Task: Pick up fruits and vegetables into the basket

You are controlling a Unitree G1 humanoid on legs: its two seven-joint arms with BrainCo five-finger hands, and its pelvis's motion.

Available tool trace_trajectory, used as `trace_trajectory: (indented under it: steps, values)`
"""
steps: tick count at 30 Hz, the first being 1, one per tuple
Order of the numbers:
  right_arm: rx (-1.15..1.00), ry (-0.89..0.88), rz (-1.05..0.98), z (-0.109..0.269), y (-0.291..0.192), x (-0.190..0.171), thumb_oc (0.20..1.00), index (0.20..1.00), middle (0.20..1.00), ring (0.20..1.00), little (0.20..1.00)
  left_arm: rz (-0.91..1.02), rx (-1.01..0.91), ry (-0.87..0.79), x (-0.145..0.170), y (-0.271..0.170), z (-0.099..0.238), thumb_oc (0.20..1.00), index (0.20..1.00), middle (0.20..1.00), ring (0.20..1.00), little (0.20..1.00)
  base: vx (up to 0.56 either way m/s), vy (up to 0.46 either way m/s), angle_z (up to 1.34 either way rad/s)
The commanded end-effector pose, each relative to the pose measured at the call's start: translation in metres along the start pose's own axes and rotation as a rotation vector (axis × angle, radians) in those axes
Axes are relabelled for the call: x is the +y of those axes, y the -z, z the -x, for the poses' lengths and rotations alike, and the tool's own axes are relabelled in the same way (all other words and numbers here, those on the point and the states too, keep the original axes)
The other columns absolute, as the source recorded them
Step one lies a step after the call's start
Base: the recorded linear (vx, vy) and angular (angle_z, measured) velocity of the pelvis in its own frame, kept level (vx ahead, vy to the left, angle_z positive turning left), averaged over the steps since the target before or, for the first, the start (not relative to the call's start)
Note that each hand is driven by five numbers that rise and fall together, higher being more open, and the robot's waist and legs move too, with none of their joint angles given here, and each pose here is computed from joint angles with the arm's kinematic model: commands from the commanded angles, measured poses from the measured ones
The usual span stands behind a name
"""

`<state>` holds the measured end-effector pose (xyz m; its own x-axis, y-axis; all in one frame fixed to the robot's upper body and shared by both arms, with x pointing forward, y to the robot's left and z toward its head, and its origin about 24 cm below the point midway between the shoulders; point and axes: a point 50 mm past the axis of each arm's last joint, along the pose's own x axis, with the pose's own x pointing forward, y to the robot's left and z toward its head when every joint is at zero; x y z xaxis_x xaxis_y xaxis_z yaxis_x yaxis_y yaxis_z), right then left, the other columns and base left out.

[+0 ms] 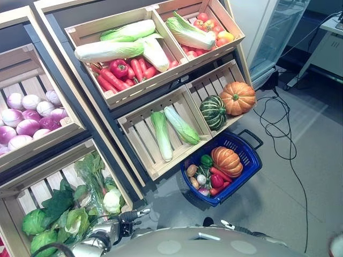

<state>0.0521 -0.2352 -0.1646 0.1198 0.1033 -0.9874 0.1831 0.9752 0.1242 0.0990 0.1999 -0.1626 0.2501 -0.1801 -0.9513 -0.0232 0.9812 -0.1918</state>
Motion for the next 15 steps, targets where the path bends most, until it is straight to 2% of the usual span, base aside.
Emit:
trace_trajectory:
  steps: [1, 3, 6, 7, 10, 15]
  values:
    - [-0.034, -0.044, 0.064, -0.007, -0.016, 0.025, 1.0, 1.0, 1.0, 1.0, 1.0, -0.114, -0.063, -0.021, -0.004, -0.016, -0.002, 1.0, 1.0, 1.0, 1.0, 1.0, 0.0, 0.0, 0.0]
    - [-0.057, -0.031, 0.084, -0.007, -0.019, 0.024, 1.0, 1.0, 1.0, 1.0, 1.0, -0.151, -0.127, -0.052, -0.003, -0.025, -0.001, 1.0, 1.0, 1.0, 1.0, 1.0, 0.0, 0.0, 0.0]
    - [-0.207, -0.012, 0.148, -0.003, -0.042, 0.024, 1.0, 1.0, 1.0, 1.0, 1.0, -0.19, -0.382, -0.154, -0.002, -0.07, 0.009, 1.0, 1.0, 1.0, 1.0, 1.0, 0.0, 0.0, 0.0]
    - [-0.22, -0.012, 0.148, -0.002, -0.045, 0.024, 1.0, 1.0, 1.0, 1.0, 1.0, -0.193, -0.396, -0.159, -0.002, -0.074, 0.011, 1.0, 1.0, 1.0, 1.0, 1.0, 0.0, 0.0, 0.0]
    - [-0.343, -0.01, 0.161, 0.005, -0.068, 0.026, 1.0, 1.0, 1.0, 1.0, 1.0, -0.227, -0.567, -0.197, -0.002, -0.11, 0.027, 1.0, 1.0, 1.0, 1.0, 1.0, -0.01, -0.008, 0.0]
    - [-0.599, -0.013, 0.139, 0.026, -0.103, 0.021, 1.0, 1.0, 1.0, 1.0, 1.0, -0.435, -0.959, -0.263, 0.0, -0.142, 0.069, 1.0, 1.0, 1.0, 1.0, 1.0, -0.01, -0.039, 0.01]
